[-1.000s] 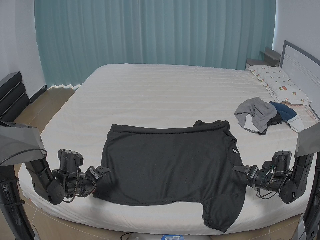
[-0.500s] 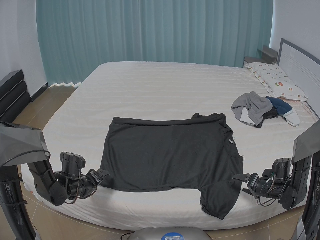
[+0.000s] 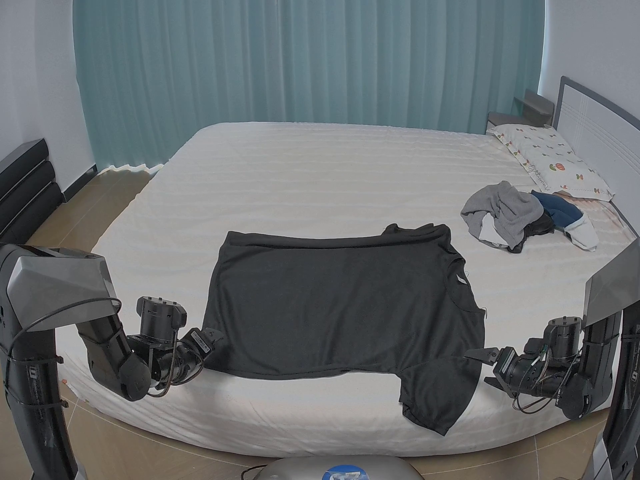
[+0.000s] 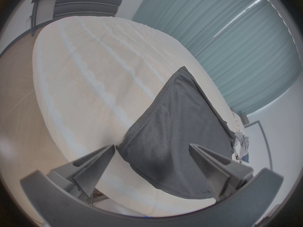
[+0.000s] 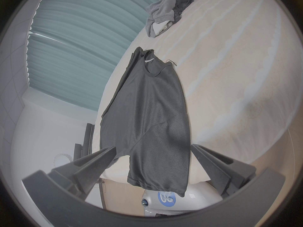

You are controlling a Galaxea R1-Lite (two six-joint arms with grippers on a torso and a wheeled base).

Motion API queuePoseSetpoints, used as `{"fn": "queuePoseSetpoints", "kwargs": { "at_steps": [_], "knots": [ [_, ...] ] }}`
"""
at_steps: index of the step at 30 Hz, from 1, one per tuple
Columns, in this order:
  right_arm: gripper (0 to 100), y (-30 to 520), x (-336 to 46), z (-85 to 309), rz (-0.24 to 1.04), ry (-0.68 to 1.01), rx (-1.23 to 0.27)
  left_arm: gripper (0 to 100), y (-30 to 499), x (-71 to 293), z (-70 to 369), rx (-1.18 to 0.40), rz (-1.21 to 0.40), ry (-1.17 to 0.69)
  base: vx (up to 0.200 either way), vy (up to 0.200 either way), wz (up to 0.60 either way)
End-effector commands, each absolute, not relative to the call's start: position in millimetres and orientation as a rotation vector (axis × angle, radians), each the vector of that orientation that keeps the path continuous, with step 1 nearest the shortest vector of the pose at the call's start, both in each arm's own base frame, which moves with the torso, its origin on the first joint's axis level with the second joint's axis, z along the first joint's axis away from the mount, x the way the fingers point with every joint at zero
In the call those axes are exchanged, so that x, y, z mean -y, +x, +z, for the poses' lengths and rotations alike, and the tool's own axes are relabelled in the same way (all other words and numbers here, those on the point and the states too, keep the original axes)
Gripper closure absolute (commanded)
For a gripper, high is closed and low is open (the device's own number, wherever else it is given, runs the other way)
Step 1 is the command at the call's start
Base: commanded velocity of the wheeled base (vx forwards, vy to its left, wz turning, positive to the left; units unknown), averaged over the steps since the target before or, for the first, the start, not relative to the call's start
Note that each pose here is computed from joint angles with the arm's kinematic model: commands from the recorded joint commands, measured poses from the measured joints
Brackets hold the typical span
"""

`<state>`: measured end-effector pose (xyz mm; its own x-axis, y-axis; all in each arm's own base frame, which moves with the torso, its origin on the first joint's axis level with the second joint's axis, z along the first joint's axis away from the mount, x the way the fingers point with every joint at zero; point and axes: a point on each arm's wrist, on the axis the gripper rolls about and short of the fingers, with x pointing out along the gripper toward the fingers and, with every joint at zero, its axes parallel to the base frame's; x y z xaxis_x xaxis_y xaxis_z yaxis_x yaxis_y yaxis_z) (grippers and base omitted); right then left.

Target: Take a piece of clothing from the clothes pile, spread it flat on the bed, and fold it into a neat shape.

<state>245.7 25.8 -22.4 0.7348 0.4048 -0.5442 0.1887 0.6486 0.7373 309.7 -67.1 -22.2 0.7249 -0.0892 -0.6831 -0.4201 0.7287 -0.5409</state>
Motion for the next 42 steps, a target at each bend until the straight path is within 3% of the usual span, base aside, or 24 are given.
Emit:
{"fn": "queuePoseSetpoints", "kwargs": {
  "at_steps": [1, 15, 42],
  "knots": [
    [0, 244.1, -25.8, -24.6, 0.129, 0.875, -0.77, 100, 309.8, 69.0, -34.4, -0.777, 0.222, -0.714, 0.0, 0.0, 0.0],
    [0, 237.7, -25.3, -25.7, 0.118, 0.866, -0.792, 100, 291.5, 55.4, -40.7, -0.797, 0.331, -0.685, 0.0, 0.0, 0.0],
    [0, 254.3, -29.8, -45.0, 0.09, 0.787, -0.776, 100, 294.1, 37.7, -40.9, -0.769, 0.367, -0.723, 0.0, 0.0, 0.0]
  ]
}}
